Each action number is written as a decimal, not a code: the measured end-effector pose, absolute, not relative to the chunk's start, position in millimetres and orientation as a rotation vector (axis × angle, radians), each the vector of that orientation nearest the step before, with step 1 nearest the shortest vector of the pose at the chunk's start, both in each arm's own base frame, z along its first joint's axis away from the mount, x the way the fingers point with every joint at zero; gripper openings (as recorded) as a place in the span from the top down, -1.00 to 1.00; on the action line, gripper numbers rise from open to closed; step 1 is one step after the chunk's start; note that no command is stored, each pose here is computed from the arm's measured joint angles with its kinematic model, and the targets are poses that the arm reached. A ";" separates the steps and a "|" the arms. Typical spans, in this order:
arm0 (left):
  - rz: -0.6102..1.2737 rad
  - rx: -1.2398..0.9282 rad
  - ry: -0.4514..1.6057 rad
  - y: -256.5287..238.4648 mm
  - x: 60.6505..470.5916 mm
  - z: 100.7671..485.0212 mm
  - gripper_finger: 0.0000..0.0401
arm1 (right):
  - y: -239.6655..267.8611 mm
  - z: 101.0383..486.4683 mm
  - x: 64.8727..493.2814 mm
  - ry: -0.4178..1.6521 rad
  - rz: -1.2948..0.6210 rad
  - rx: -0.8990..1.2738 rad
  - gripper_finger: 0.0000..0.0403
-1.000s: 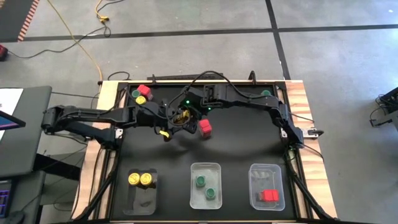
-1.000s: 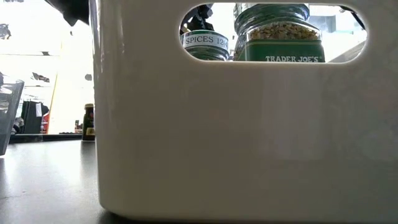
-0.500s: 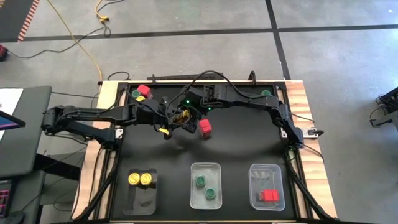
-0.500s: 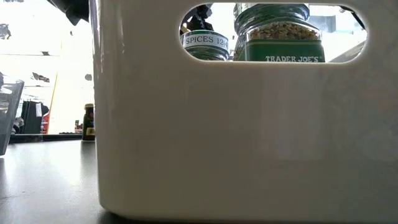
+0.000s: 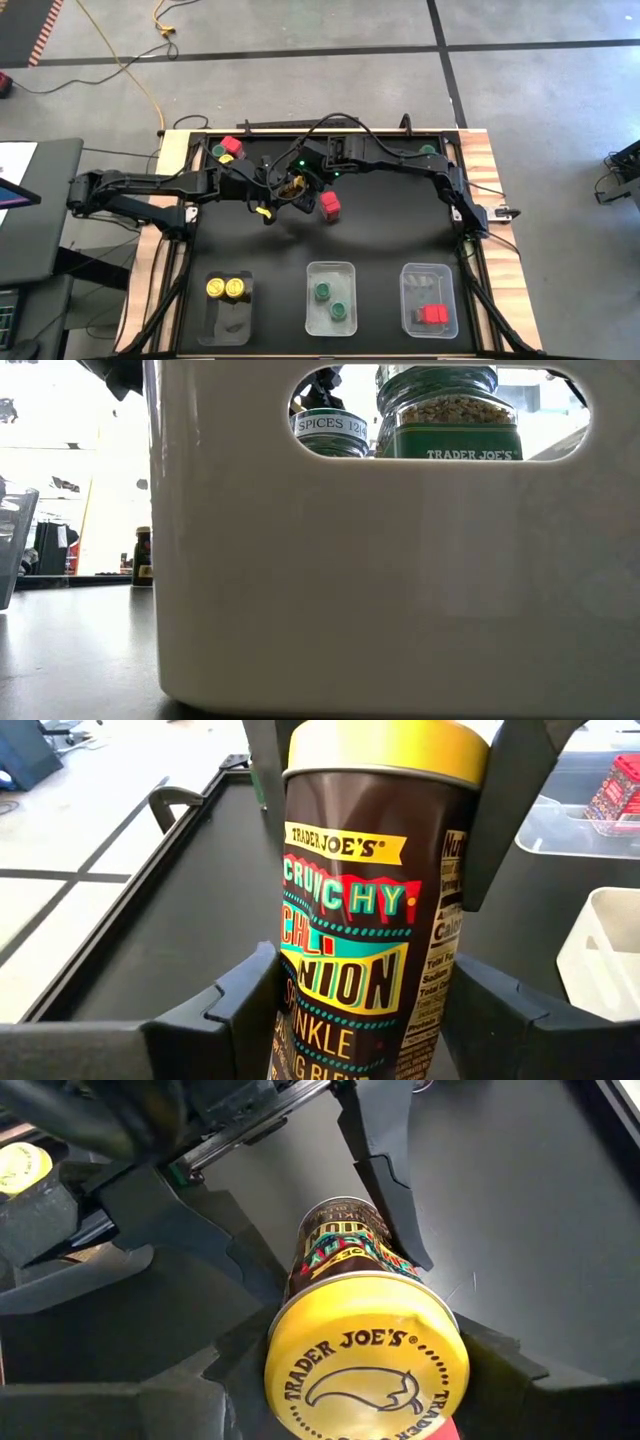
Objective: Sort spices by type
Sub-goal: Put the right yellow seasoning bottle into the black bin
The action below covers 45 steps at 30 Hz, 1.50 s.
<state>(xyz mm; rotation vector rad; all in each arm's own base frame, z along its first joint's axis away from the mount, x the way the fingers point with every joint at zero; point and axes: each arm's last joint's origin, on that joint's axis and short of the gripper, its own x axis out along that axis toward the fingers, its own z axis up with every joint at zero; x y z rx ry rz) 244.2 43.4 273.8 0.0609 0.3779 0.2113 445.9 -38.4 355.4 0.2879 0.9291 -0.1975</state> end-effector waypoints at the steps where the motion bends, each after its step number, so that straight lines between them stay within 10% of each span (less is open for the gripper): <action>1: 0.212 0.061 0.378 43.4 244.2 273.8 -0.09 | -38.5 355.4 445.9 0.930 -0.198 0.288 -0.27; 10: 0.211 0.064 0.378 43.4 244.2 273.8 -0.09 | -40.8 355.2 445.4 0.932 -0.202 0.289 -0.33; 20: 0.225 0.032 0.377 43.8 244.1 273.8 -0.06 | -43.4 353.6 439.7 0.991 -0.169 0.223 -0.94; 26: 0.233 -0.008 0.369 43.8 244.2 274.2 -0.05 | -44.1 365.5 422.1 1.041 -0.170 0.211 -0.86; 34: 0.264 -0.077 0.325 44.5 245.2 277.3 -0.05 | -30.6 404.4 356.7 1.161 -0.294 0.096 -0.82; 45: 0.255 -0.186 0.197 43.7 248.4 287.9 -0.06 | -9.4 399.8 230.8 0.720 -0.446 0.123 -0.82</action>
